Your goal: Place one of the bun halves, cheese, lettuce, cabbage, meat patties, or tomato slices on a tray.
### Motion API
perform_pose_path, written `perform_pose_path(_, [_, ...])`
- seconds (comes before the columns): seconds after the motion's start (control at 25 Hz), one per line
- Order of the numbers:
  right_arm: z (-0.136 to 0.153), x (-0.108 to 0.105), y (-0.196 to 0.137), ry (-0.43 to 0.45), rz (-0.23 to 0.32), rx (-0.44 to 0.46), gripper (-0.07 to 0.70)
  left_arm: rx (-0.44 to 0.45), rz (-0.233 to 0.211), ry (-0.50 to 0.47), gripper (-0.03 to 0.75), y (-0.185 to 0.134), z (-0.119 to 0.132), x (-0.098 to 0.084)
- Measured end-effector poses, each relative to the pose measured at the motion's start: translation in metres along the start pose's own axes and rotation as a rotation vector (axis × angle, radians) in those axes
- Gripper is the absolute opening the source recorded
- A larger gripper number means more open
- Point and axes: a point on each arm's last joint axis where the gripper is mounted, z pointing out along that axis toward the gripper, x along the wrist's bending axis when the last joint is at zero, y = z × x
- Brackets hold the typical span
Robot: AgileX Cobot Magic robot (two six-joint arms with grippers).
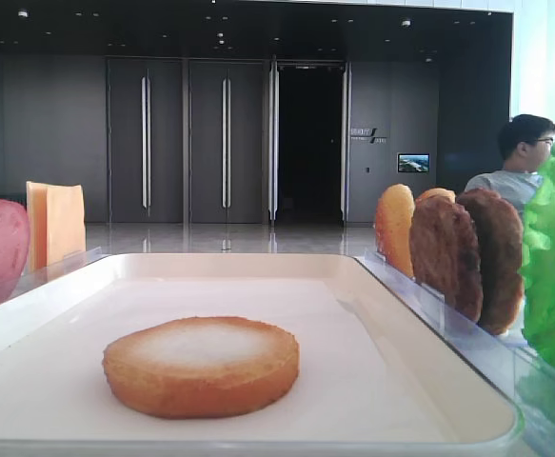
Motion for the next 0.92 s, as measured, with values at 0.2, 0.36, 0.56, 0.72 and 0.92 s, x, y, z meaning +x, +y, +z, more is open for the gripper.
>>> perform_pose_path(0.2, [0.0,0.0,0.0,0.0,0.0,0.0,0.584,-0.001,0.0,0.0,0.486,0.0,0.0002,0.0])
perform_pose_path(0.36, [0.0,0.0,0.0,0.0,0.0,0.0,0.584,-0.001,0.0,0.0,0.486,0.0,0.0002,0.0])
perform_pose_path(0.56, [0.0,0.0,0.0,0.0,0.0,0.0,0.584,-0.001,0.0,0.0,0.486,0.0,0.0002,0.0])
perform_pose_path(0.72, [0.0,0.0,0.0,0.0,0.0,0.0,0.584,-0.001,0.0,0.0,0.482,0.0,0.0002,0.0])
perform_pose_path(0.92, [0.0,0.0,0.0,0.0,0.0,0.0,0.584,-0.001,0.0,0.0,0.482,0.0,0.0002,0.0])
